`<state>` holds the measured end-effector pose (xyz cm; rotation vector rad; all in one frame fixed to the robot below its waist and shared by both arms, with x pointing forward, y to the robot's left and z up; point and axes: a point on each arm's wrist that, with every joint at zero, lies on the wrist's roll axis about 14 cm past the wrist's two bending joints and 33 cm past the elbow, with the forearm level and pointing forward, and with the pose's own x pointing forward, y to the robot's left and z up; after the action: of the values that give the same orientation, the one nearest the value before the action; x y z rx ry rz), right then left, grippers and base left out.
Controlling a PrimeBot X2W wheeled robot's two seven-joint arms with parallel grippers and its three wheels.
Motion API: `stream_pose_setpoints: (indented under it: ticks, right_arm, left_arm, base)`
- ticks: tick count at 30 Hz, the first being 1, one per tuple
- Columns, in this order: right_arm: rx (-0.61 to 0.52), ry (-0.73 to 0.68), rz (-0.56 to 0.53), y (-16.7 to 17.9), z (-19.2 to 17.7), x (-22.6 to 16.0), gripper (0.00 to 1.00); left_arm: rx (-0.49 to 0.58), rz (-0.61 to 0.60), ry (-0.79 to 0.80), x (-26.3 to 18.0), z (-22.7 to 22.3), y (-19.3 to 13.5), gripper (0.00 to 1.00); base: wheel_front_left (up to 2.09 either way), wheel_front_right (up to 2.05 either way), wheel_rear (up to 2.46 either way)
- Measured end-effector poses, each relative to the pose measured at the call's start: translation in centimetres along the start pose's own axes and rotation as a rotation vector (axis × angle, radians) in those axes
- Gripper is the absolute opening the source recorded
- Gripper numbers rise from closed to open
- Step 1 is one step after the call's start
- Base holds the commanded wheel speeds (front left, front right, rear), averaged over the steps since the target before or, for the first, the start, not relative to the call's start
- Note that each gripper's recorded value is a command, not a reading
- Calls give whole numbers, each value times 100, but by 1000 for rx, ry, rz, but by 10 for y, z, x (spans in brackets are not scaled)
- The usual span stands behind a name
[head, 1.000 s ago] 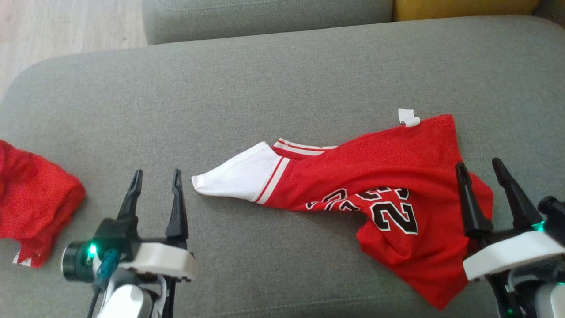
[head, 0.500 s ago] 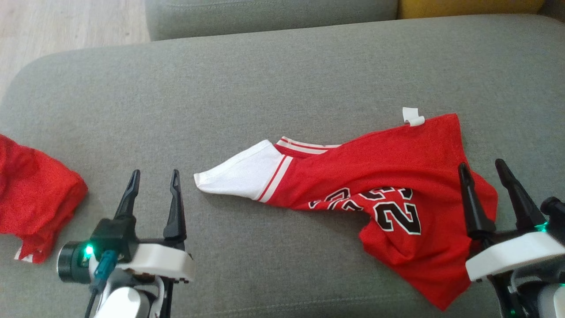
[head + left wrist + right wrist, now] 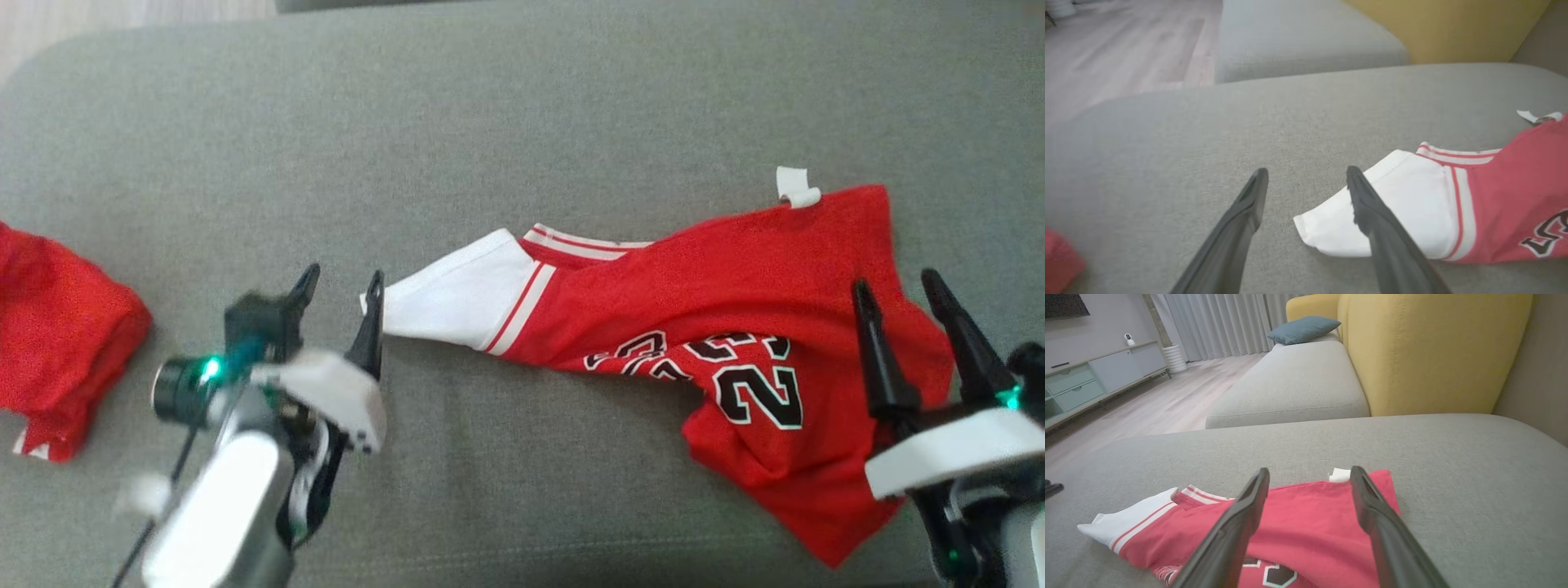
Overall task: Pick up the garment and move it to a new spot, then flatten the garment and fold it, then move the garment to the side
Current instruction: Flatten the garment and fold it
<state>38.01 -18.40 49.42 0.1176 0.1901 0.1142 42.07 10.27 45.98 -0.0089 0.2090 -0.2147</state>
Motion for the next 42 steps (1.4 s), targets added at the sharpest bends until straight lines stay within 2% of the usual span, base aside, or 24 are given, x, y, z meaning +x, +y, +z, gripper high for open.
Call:
stream_pose_setpoints:
  ticks: [4,8,14,16,17,24,33,42]
  right_arm:
    - [16,10,23,6,-3,13,100]
    - [19,38,10,1,-12,14,100]
    - [29,49,-19,-9,-18,11,100]
    - [31,46,-28,-12,-16,11,100]
    - [34,43,-34,-14,-16,11,100]
    - [35,101,-96,-47,-24,14,100]
    - [21,281,-133,-89,-47,58,100]
    - [4,433,-59,-78,-80,104,100]
  left_arm:
    - [-11,-24,192,23,-37,2,100]
    - [-24,-50,389,23,-81,-3,100]
    - [-11,-88,438,39,-85,-9,100]
    - [0,-107,448,42,-87,-12,9]
    - [5,-115,453,42,-87,-14,0]
    - [16,-137,447,41,-87,-20,0]
    - [11,-130,403,43,-83,-18,0]
    - [-1,-118,366,52,-80,-11,0]
  base:
    - [0,0,0]
    - [0,0,0]
    - [0,0,0]
    - [0,0,0]
    - [0,0,0]
    - [0,0,0]
    - [0,0,0]
    - [0,0,0]
